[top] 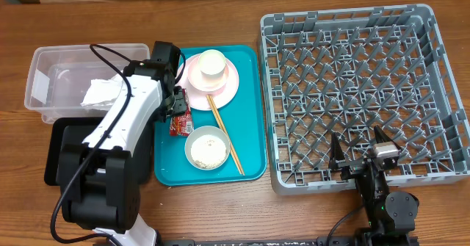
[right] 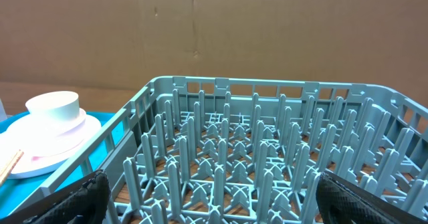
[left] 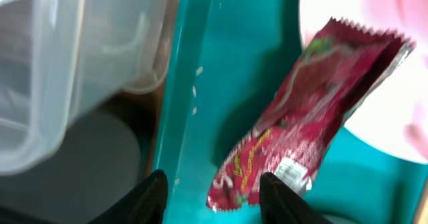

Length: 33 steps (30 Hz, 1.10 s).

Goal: Sort waste into correct bins and load items into the dishwasher
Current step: 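Carry the red wrapper with the left gripper into the clear bin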

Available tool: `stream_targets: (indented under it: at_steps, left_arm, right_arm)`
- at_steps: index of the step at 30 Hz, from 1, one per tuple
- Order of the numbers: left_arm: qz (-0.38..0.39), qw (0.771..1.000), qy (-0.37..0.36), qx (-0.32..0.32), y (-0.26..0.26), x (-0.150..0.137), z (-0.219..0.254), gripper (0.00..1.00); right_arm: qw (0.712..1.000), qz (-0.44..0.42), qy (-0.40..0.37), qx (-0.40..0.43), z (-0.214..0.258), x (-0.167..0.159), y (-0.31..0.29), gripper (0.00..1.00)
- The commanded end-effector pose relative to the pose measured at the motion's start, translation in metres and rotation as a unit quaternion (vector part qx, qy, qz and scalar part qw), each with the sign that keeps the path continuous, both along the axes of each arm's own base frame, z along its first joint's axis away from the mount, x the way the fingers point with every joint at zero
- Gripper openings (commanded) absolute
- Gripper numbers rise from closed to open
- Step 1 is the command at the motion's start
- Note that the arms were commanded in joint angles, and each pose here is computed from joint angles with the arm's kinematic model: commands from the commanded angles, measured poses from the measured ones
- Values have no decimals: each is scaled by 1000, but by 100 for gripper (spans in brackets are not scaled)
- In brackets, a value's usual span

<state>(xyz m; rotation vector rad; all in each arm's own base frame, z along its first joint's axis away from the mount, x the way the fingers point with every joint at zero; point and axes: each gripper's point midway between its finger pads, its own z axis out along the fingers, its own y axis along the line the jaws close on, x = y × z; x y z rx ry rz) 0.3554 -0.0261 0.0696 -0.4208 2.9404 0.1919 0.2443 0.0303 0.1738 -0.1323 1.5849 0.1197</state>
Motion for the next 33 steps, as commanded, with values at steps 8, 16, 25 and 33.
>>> stream_targets:
  at_steps: [8,16,25,33]
  left_arm:
    - [-36,999,0,3,-3,-2,-23,41]
    - [-53,998,-5,-15,-12,-6,-40,41]
    - [-54,998,-18,-18,-12,-8,-58,40]
    - [-56,998,-17,-30,-16,-12,-65,31]
  right_arm:
    - [1000,1,-2,-2,-2,0,0,100]
    - [1000,1,-2,-2,-2,0,0,100]
    - [1000,1,-2,-2,-2,0,0,100]
    - [1000,1,-2,-2,-2,0,0,100]
